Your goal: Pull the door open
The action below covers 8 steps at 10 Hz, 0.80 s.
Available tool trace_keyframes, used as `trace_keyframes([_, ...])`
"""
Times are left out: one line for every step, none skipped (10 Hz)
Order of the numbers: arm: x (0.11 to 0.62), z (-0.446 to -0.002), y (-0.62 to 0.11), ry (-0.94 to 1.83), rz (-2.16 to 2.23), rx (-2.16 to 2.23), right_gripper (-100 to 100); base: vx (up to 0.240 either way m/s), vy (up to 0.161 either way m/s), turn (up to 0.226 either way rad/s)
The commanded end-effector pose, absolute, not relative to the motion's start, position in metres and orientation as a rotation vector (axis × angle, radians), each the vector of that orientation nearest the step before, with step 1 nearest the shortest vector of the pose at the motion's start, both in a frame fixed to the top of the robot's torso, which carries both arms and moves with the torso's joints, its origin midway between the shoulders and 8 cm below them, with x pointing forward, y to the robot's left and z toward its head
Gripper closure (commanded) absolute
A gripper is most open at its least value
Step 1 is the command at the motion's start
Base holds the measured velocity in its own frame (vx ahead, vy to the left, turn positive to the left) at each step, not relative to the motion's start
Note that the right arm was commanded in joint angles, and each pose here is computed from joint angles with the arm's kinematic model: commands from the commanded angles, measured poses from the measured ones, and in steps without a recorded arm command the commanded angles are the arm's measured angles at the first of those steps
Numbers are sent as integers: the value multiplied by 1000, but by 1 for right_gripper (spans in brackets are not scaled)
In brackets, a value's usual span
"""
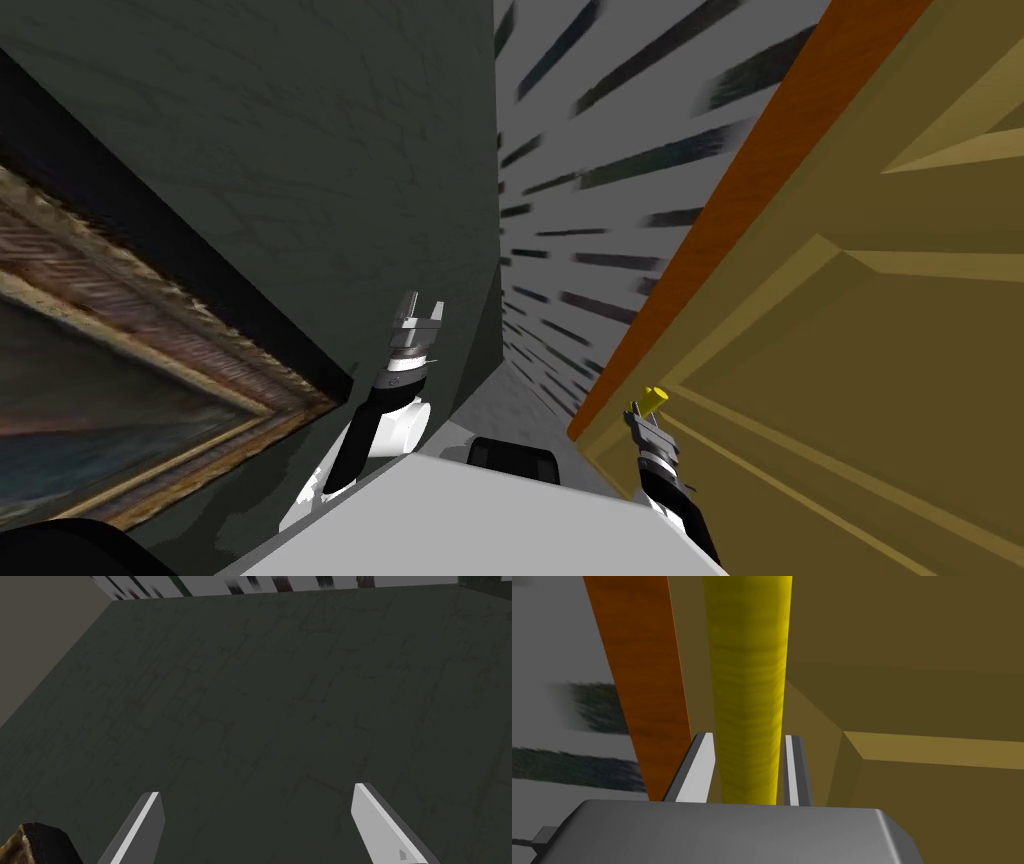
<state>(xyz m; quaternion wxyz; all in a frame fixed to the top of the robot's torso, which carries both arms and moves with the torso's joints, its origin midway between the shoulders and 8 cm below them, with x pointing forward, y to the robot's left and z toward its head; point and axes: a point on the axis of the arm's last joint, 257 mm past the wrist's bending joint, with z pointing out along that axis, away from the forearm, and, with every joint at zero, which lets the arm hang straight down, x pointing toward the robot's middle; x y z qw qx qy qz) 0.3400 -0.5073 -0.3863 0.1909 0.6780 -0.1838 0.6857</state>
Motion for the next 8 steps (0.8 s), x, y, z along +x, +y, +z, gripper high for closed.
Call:
trace_keyframes([340, -391, -495, -489, 1940, 1939, 100, -275, 24, 69])
trace_keyframes([343, -391, -488, -469, 1956, 1955, 100, -282, 11, 79])
trace_keyframes([344, -391, -481, -452, 1970, 1969, 100, -286, 3, 91])
trace_keyframes([346, -391, -477, -439, 1979, 1979, 100, -253, -2, 65])
trace_keyframes([346, -391, -480, -448, 1973, 1971, 100, -106, 6, 30])
trace_keyframes([347, -393, -470, -420, 1988, 1995, 100, -161, -8, 65])
trace_keyframes([347, -392, -466, -406, 1998, 2003, 100, -223, -3, 69])
trace_keyframes([347, -392, -459, -382, 2014, 2017, 100, -267, 0, 53])
